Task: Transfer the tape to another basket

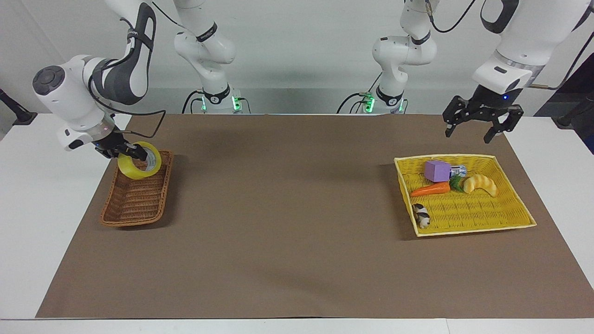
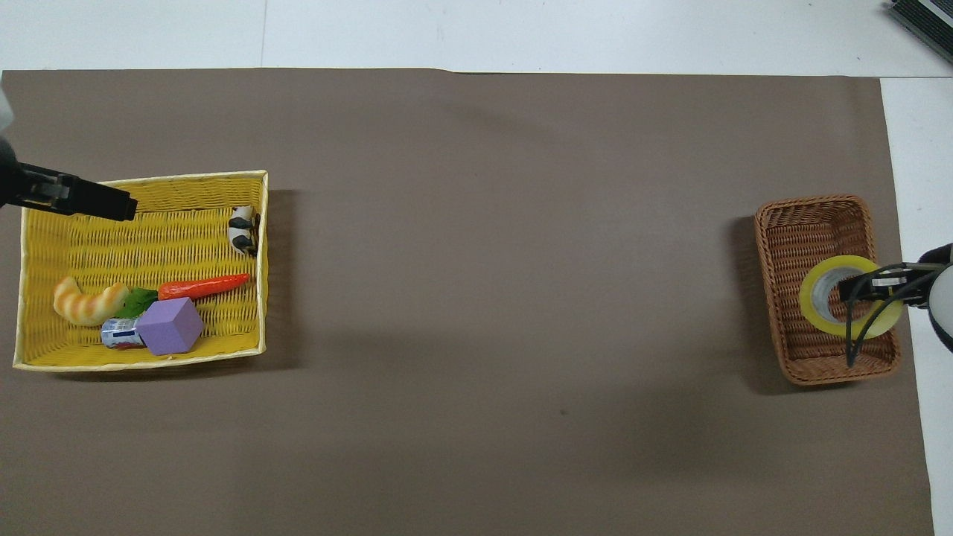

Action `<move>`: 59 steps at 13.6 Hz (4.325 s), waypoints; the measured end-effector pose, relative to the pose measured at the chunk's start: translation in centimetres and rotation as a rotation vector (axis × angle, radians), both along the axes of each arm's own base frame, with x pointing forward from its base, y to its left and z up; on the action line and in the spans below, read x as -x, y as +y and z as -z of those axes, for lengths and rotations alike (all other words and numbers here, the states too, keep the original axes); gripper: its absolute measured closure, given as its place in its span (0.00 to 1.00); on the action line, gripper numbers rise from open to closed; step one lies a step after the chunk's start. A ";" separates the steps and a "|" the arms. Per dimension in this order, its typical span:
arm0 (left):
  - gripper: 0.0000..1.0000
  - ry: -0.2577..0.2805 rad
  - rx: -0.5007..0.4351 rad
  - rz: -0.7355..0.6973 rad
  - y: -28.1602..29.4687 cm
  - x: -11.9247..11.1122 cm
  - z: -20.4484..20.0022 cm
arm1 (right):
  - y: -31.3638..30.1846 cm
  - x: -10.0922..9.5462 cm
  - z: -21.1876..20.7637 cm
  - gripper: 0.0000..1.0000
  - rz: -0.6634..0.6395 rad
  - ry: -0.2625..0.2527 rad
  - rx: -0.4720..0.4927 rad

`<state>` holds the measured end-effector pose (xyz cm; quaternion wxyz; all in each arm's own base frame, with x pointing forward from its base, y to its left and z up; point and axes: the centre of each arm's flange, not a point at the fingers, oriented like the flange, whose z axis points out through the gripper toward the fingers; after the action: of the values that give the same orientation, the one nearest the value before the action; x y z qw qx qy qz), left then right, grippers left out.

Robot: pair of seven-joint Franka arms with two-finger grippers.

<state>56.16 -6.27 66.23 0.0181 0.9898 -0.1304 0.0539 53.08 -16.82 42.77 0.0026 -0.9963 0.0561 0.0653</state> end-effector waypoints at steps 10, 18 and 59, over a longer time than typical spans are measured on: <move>0.00 0.052 -0.005 -0.003 0.5 1.6 -0.5 | -1.8 1.3 5.9 0.47 -0.030 0.030 0.073; 0.00 0.052 -0.005 -0.006 0.7 1.6 -0.5 | -2.2 0.8 5.6 0.00 -0.044 0.016 0.099; 0.00 0.052 -0.005 -0.006 0.7 1.6 -0.5 | 16.5 -1.0 -21.6 0.00 -0.100 -0.074 0.024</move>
<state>54.55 -5.58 66.71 0.0189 0.9914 -0.1268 0.0280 54.04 -0.35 64.38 -0.0105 -0.9995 0.0070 0.0278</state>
